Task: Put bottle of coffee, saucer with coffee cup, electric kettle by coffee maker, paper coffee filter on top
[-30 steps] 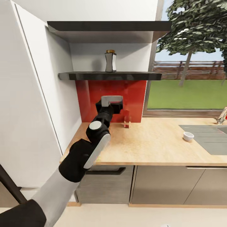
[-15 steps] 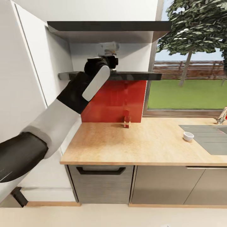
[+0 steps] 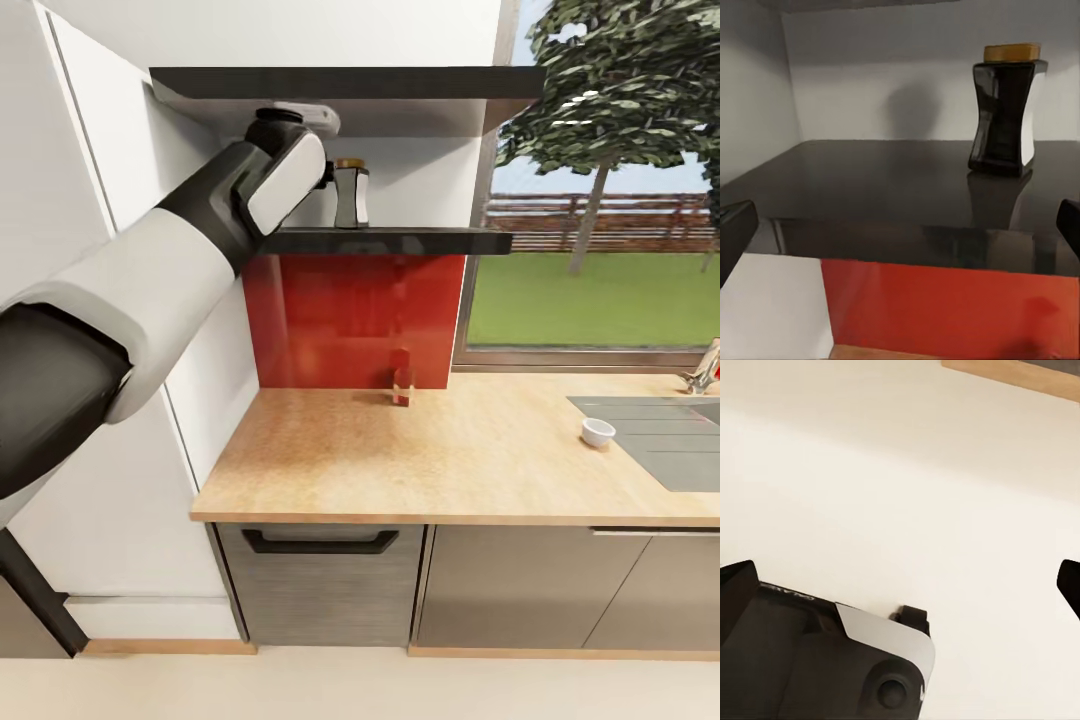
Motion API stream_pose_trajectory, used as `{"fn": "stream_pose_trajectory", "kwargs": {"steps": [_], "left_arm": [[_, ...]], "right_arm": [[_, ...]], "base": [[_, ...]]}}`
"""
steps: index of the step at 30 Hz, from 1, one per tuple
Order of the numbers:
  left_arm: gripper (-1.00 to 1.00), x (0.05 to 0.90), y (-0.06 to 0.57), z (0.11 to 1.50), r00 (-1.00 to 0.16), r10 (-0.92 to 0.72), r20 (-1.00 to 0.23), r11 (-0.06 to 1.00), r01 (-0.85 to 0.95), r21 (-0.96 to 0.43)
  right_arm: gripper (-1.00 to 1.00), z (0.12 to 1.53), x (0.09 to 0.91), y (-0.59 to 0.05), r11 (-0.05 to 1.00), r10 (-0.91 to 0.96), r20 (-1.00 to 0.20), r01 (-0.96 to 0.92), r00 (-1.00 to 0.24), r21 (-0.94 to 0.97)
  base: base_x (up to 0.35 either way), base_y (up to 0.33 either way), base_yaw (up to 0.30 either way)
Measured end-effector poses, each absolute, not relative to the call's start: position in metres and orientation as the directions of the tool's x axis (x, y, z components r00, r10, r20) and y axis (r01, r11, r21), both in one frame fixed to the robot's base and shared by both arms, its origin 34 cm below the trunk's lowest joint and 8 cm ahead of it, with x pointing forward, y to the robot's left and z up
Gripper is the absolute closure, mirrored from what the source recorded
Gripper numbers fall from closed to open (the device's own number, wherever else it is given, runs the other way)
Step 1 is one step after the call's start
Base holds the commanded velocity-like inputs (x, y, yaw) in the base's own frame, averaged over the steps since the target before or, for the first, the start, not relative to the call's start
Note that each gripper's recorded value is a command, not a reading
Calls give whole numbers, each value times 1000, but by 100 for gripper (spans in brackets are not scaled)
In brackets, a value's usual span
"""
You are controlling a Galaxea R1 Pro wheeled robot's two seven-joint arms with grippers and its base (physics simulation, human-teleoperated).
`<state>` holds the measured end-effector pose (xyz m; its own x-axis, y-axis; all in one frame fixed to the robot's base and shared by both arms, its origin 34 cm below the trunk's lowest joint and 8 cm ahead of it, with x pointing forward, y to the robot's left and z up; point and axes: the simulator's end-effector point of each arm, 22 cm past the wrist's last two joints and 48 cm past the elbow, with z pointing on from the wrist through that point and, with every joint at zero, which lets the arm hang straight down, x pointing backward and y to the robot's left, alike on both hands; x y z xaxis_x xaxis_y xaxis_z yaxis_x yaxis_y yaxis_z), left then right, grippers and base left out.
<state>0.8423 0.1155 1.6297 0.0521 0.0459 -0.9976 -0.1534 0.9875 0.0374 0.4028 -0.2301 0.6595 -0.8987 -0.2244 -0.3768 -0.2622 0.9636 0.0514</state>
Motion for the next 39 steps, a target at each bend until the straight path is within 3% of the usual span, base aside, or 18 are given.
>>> {"fn": "stream_pose_trajectory", "kwargs": {"steps": [16,24,39], "left_arm": [[-100,844,99,1627,57,101,-993,990,-101,95],[-100,850,98,1613,62,104,-993,990,-98,98],[-100,853,92,1599,95,111,-989,990,-94,102]], "right_arm": [[-100,627,251,-330,973,-232,-163,-230,-959,-27],[-100,623,220,-316,972,-235,-127,-237,-964,-3],[-100,623,218,-321,972,-233,-122,-234,-965,-10]], "base": [[0,0,0],[11,0,0],[182,0,-2]]}}
